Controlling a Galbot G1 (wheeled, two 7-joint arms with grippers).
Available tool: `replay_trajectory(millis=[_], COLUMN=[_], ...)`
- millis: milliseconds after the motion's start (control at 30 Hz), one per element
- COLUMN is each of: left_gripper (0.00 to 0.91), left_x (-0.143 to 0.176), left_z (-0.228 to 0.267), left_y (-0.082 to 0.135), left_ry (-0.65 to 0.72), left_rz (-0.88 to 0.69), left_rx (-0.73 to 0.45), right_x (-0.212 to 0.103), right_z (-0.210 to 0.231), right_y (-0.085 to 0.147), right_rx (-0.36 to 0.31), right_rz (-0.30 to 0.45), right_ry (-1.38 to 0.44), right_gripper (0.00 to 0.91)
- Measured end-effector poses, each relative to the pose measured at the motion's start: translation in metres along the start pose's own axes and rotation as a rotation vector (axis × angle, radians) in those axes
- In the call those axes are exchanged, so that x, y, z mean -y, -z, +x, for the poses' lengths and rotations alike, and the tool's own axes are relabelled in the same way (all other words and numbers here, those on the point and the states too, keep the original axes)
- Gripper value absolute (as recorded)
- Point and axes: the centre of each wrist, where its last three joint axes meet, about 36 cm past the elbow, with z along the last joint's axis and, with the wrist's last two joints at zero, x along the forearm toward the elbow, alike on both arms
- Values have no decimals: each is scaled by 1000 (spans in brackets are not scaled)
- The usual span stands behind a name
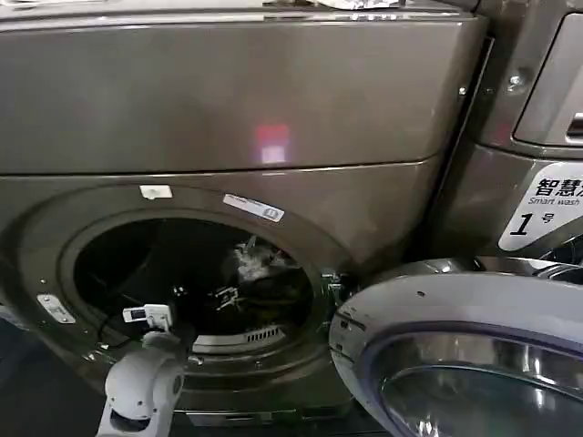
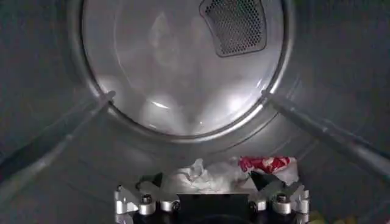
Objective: Grasp the clothes from the dryer.
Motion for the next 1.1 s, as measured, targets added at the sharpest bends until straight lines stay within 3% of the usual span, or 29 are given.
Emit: replay_trajectory(millis=[200,367,767,933,1100], left_gripper=[907,907,907,907,907], left_x=[3,-2,-19,-19,-16], left_z=[-20,-39,-54,-57,-61], left_y=[2,3,17,35,53], left_ry=[15,22,-31,-108,-274], left_rz=[-24,-141,-619,-848,-1070], left_rx=[-13,-35,-213,-152,-82], right_x=[-1,0,0,0,-3], right_z=[1,2,1,2,3], right_y=[0,0,0,-1,-4], right_rx=[1,0,2,-1,-6], right_rz=[0,3,4,5,3], right_ry=[2,3,5,6,9], right_gripper=[907,907,907,907,907])
